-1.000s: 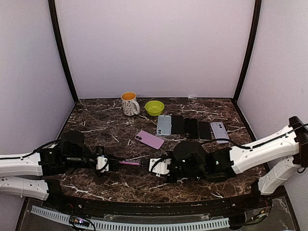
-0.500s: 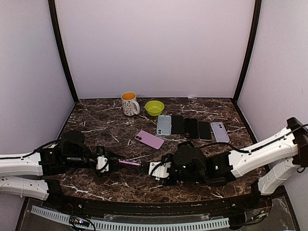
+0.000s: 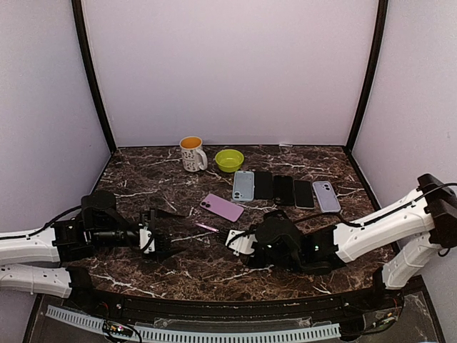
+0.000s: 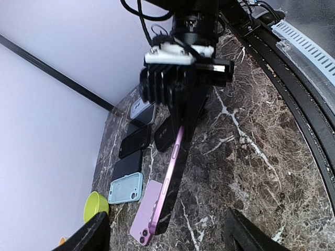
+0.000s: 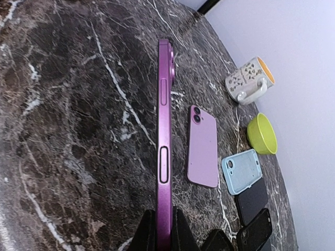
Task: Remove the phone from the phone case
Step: Place the phone at the center of the board.
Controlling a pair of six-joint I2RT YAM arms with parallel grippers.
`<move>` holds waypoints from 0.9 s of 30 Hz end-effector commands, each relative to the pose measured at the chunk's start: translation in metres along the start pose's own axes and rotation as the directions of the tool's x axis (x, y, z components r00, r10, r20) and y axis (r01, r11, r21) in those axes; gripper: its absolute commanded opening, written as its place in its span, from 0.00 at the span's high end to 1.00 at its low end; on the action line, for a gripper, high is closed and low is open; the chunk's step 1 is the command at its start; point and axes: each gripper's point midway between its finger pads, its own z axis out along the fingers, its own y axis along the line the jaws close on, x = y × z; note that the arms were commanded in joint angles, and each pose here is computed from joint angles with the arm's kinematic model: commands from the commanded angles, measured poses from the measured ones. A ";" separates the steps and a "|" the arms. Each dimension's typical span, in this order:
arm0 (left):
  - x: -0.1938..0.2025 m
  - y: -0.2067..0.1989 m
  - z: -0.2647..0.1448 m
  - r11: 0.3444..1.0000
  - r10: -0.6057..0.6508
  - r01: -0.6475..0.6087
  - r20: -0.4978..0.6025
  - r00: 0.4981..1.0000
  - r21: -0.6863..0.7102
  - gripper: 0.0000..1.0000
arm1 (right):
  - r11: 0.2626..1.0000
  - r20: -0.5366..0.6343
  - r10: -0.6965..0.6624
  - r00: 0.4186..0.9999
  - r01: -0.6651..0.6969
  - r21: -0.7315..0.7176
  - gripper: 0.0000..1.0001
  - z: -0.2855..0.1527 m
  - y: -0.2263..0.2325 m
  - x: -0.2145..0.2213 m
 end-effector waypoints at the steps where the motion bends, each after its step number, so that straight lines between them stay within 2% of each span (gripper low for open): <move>1: -0.008 0.019 -0.005 0.996 0.037 -0.036 0.014 0.999 -0.080 0.23 | 0.992 -0.010 0.059 0.998 -0.057 0.112 1.00 0.017 -0.019 0.007; 7: -0.010 0.025 -0.009 0.991 0.053 -0.049 0.023 0.998 -0.127 0.23 | 0.988 -0.034 0.043 0.998 -0.038 0.147 1.00 0.039 -0.022 0.021; 27: -0.007 0.022 -0.008 0.992 0.050 -0.049 0.011 0.999 -0.116 0.23 | 0.986 -0.050 -0.064 0.997 0.071 0.150 1.00 0.100 -0.036 0.057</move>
